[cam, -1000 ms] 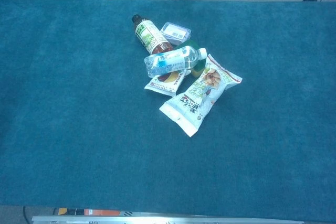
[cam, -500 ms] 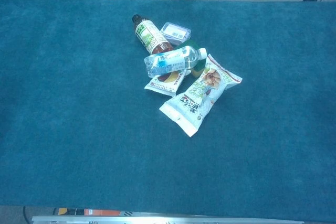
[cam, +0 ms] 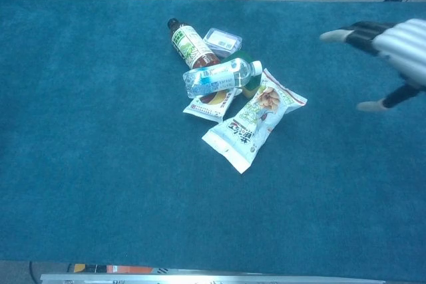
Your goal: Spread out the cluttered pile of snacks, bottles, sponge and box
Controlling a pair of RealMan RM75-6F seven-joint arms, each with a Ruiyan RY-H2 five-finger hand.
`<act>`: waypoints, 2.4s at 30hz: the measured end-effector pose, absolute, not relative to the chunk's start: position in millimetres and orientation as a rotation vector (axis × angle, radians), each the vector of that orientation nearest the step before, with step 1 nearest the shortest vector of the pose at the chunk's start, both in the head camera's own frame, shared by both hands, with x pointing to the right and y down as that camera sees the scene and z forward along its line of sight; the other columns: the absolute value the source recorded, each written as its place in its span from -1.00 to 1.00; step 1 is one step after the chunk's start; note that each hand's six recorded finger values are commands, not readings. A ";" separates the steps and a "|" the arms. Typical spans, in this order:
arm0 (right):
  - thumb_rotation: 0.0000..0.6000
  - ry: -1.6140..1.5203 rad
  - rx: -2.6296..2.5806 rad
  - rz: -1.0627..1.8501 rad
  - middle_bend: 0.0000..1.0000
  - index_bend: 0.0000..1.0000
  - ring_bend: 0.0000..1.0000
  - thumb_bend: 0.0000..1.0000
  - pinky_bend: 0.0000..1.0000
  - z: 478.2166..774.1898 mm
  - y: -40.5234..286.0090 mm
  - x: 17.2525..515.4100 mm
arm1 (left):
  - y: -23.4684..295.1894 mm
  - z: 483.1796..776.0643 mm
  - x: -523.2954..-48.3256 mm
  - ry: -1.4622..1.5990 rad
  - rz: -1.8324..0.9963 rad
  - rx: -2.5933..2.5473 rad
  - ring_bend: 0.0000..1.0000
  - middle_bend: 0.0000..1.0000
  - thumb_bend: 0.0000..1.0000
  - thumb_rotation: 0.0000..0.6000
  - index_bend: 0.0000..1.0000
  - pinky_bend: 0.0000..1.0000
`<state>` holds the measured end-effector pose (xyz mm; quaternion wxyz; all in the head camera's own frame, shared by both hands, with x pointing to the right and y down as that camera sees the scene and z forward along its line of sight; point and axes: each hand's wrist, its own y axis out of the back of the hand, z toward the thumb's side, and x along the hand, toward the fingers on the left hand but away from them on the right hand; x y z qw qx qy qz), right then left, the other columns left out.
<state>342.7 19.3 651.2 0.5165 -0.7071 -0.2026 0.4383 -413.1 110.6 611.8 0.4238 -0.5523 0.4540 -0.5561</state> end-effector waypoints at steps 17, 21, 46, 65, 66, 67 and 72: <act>1.00 -0.242 -1.679 1.049 -0.69 -0.96 -0.76 -1.00 -0.50 715.0 9.1 275.3 | 116.7 614.1 -426.1 1.168 -1.413 -1.382 -0.83 -0.73 -0.48 1.00 -0.81 -0.74; 1.00 -0.224 -1.680 1.056 -0.69 -0.96 -0.76 -1.00 -0.50 718.8 13.4 275.1 | 116.9 615.3 -427.1 1.167 -1.417 -1.386 -0.83 -0.73 -0.48 1.00 -0.81 -0.74; 1.00 -0.186 -1.558 1.053 -0.10 0.16 -0.23 -0.66 0.26 749.6 23.1 250.1 | 117.4 622.2 -425.0 1.140 -1.392 -1.482 -0.83 -0.75 -0.48 1.00 -0.73 -0.74; 1.00 -0.428 -1.852 0.838 0.10 0.37 0.09 -0.64 0.56 692.1 36.3 228.9 | 117.5 623.4 -422.4 1.127 -1.396 -1.494 -0.83 -0.75 -0.48 1.00 -0.73 -0.74; 1.00 -0.428 -1.870 0.819 0.10 0.37 0.09 -0.64 0.56 688.8 39.8 226.0 | 117.7 623.4 -422.2 1.127 -1.396 -1.494 -0.83 -0.75 -0.48 1.00 -0.73 -0.74; 1.00 -0.422 -1.884 0.802 0.10 0.37 0.09 -0.64 0.56 686.3 43.8 223.3 | 117.9 623.2 -422.0 1.126 -1.397 -1.494 -0.83 -0.75 -0.48 1.00 -0.73 -0.74; 1.00 -0.363 -1.932 0.751 0.10 0.37 0.09 -0.64 0.56 682.0 63.7 212.5 | 119.4 621.9 -423.9 1.126 -1.407 -1.487 -0.83 -0.75 -0.48 1.00 -0.73 -0.74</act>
